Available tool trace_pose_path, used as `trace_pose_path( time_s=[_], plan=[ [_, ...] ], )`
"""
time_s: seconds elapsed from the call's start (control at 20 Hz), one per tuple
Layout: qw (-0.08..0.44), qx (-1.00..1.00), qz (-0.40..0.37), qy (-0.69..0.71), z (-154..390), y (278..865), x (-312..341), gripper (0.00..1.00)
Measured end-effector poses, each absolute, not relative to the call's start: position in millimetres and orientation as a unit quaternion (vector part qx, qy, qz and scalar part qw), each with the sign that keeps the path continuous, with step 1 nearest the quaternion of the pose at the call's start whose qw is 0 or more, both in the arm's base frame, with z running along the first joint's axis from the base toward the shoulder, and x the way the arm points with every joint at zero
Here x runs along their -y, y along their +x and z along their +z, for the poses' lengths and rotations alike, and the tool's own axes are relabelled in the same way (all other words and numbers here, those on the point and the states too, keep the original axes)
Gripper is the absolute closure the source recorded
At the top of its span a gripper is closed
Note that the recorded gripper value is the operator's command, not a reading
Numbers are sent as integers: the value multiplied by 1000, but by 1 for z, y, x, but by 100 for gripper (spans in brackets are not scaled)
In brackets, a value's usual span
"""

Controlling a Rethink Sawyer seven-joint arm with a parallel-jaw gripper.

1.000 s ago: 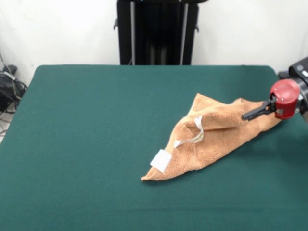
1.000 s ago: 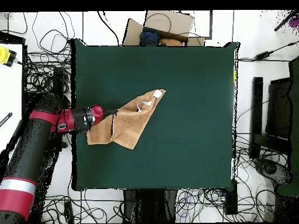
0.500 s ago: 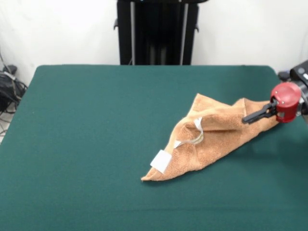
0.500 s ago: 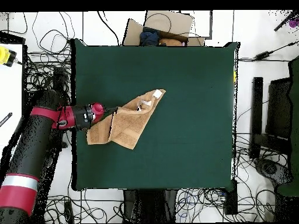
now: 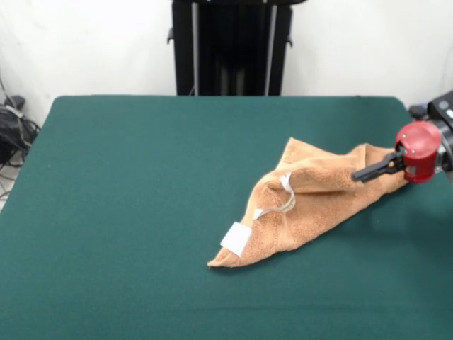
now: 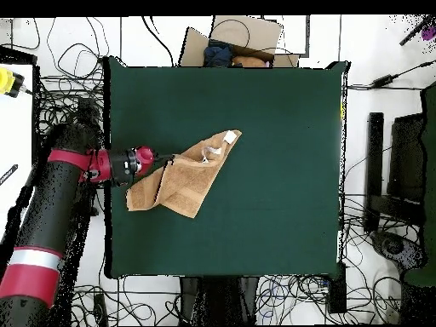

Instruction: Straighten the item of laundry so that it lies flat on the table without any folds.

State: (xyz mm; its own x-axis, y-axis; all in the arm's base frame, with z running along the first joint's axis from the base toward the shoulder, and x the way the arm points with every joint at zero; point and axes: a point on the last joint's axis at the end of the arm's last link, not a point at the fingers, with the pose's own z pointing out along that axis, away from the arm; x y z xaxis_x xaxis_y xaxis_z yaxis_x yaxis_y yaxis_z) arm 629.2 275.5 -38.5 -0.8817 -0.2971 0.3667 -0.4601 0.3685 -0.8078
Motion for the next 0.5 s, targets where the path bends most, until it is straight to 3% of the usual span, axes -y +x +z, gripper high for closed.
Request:
trace_pose_path(
  time_s=[0.5],
  plan=[
    [83, 826, 513, 221, -34, 636, -277, 100]
  ],
)
